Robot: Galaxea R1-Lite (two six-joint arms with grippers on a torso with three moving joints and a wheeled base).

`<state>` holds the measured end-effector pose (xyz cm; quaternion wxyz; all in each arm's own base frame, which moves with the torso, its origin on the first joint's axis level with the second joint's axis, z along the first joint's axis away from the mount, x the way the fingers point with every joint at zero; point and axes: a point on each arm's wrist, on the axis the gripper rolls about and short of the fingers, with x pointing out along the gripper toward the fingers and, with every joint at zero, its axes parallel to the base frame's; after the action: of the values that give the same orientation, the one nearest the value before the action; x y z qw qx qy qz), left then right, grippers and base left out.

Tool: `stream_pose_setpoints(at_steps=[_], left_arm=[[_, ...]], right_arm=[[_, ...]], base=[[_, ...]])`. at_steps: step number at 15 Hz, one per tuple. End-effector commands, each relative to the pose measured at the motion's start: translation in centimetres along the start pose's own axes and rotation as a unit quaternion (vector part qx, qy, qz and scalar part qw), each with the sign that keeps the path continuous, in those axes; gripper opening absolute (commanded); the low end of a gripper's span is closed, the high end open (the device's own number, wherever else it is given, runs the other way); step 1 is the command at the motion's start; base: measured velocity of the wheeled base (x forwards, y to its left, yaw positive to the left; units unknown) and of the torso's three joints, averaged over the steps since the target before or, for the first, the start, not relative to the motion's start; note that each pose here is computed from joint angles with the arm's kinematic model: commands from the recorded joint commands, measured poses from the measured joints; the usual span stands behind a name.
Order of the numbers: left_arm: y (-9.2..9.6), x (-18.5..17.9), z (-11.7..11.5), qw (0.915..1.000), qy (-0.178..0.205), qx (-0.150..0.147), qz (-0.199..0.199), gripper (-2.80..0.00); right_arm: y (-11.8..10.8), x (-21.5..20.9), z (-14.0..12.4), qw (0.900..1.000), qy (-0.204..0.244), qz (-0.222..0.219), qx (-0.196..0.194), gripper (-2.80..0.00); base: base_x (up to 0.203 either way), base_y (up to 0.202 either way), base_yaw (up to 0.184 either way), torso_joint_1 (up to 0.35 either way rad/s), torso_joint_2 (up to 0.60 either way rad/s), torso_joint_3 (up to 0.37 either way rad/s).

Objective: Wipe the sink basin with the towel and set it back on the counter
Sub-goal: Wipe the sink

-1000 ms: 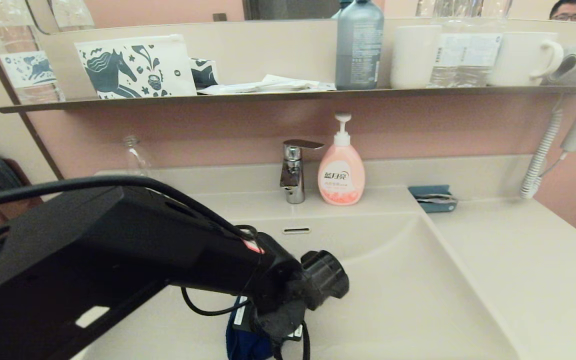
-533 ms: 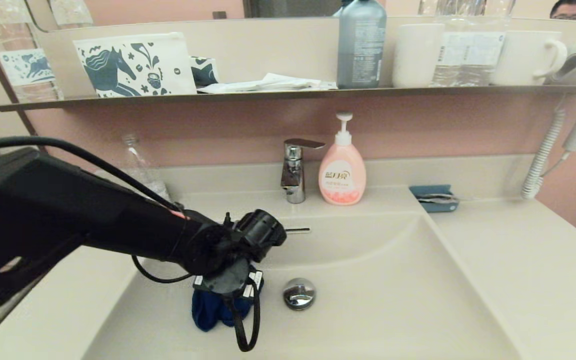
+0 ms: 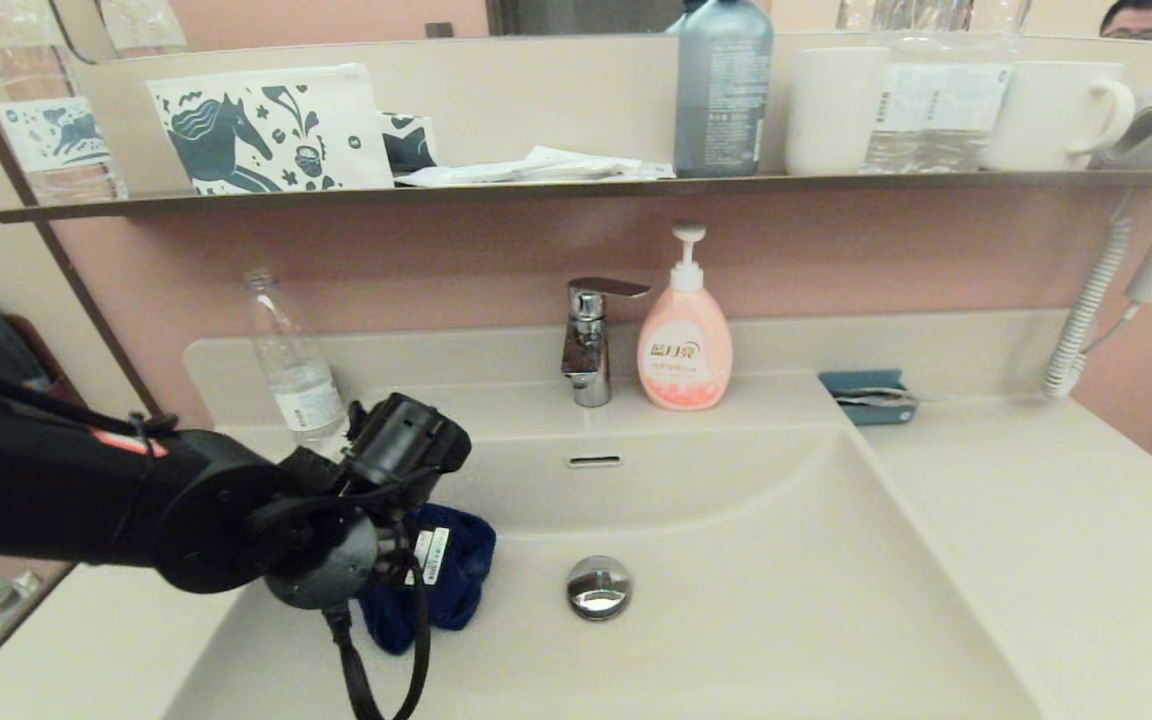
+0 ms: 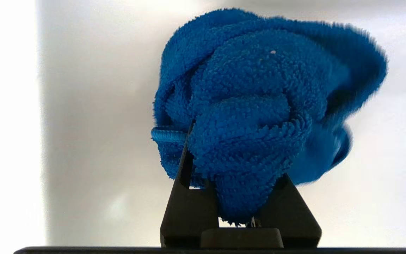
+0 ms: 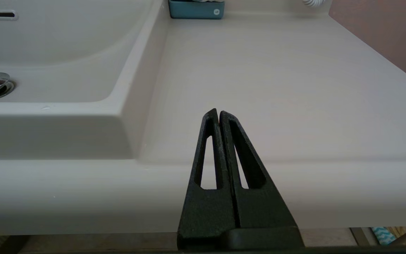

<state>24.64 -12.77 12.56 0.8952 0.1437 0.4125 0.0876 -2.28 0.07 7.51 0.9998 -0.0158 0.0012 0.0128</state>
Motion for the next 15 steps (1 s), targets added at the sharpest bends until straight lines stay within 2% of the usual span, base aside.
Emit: stream_pose_setpoints(at_steps=[1,3,4,8,11,15], left_arm=[[1.5,-1.3,0.0,0.9993,-0.025,-0.028,-0.001,-2.8],[1.9,-2.4,1.2,0.9951,-0.078,-0.059,-0.015,-2.8],[2.2,-3.0,1.6,0.9934,-0.094,-0.063,-0.018,-2.8],[3.5,-4.9,1.6,0.9895,-0.121,-0.074,-0.025,-2.8],[5.3,-7.0,1.3,0.9852,-0.144,-0.09,-0.026,-2.8],[8.2,-10.5,-0.3,0.9847,-0.167,-0.045,-0.019,-2.8]], right_arm=[[0.0,0.0,0.0,1.0,0.0,0.0,0.0,-2.8],[0.0,0.0,0.0,1.0,0.0,0.0,0.0,-2.8],[0.0,0.0,0.0,1.0,0.0,0.0,0.0,-2.8],[0.0,0.0,0.0,1.0,0.0,0.0,0.0,-2.8],[0.0,0.0,0.0,1.0,0.0,0.0,0.0,-2.8],[0.0,0.0,0.0,1.0,0.0,0.0,0.0,-2.8]], base=[[0.0,0.0,0.0,0.0,0.0,0.0],[0.0,0.0,0.0,0.0,0.0,0.0],[0.0,0.0,0.0,0.0,0.0,0.0],[0.0,0.0,0.0,0.0,0.0,0.0],[0.0,0.0,0.0,0.0,0.0,0.0],[0.0,0.0,0.0,0.0,0.0,0.0]])
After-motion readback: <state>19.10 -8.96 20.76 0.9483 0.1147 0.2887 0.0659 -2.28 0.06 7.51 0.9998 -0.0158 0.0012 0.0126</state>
